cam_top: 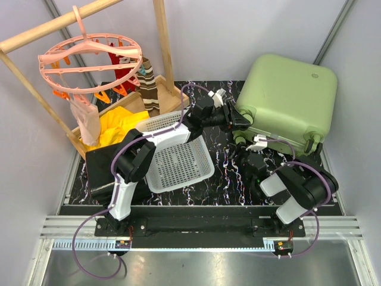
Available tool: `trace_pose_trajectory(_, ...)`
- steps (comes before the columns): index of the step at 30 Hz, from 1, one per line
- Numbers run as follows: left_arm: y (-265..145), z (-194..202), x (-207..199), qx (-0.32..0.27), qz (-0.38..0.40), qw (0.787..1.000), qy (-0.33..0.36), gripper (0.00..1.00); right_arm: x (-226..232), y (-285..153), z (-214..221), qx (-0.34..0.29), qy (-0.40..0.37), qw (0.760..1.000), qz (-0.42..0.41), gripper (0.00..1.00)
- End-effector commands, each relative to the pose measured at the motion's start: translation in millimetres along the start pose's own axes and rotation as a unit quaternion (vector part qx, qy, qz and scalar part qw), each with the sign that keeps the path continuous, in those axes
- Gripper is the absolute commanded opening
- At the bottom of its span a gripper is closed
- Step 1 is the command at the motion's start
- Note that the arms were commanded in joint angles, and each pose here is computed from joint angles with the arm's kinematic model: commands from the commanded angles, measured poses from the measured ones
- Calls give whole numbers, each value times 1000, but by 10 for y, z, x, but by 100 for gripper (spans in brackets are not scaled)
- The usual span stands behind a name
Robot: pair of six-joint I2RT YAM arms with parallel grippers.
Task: Open, take out, and arrange the luggage
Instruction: Unzip the luggage
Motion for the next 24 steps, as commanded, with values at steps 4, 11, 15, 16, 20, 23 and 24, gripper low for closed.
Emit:
trace_pose_trajectory(4, -192, -305, -796, -94, 161, 982, 29, 0, 352, 151, -386, -155, 20, 987, -49, 57)
trace_pose_trajectory(11, -217, -202, -1013, -125, 173, 977, 6, 0, 383, 165, -506, -184, 3, 982, -37, 57)
trace_pose_trajectory(15, -173, -101, -1188, -133, 188, 973, -10, 0, 390, 165, -518, -187, 8, 982, -35, 58)
trace_pose_trajectory(16, -168, -82, -1219, -135, 191, 972, -14, 0, 398, 151, -541, -192, 12, 981, -36, 58)
trace_pose_trajectory(20, -122, 46, -1384, -134, 212, 968, -24, 0, 389, 91, -617, -209, 14, 977, -27, 58)
trace_pose_trajectory(23, -92, 135, -1482, -128, 226, 965, -31, 0, 321, 13, -656, -223, 13, 975, -3, 58)
trace_pose_trajectory(24, -90, 159, -1509, -129, 228, 964, -34, 0, 297, -2, -666, -228, 13, 974, 5, 58)
Point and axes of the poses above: each gripper's point midway between its finger pads, its own y axis out along the fingers, its own x axis along the line the jaws close on, z = x × y, the point moved 10 cm from there along -y, back along the fingers, and after that the axes turned 12 degrees about y, right-handed, at the moved point
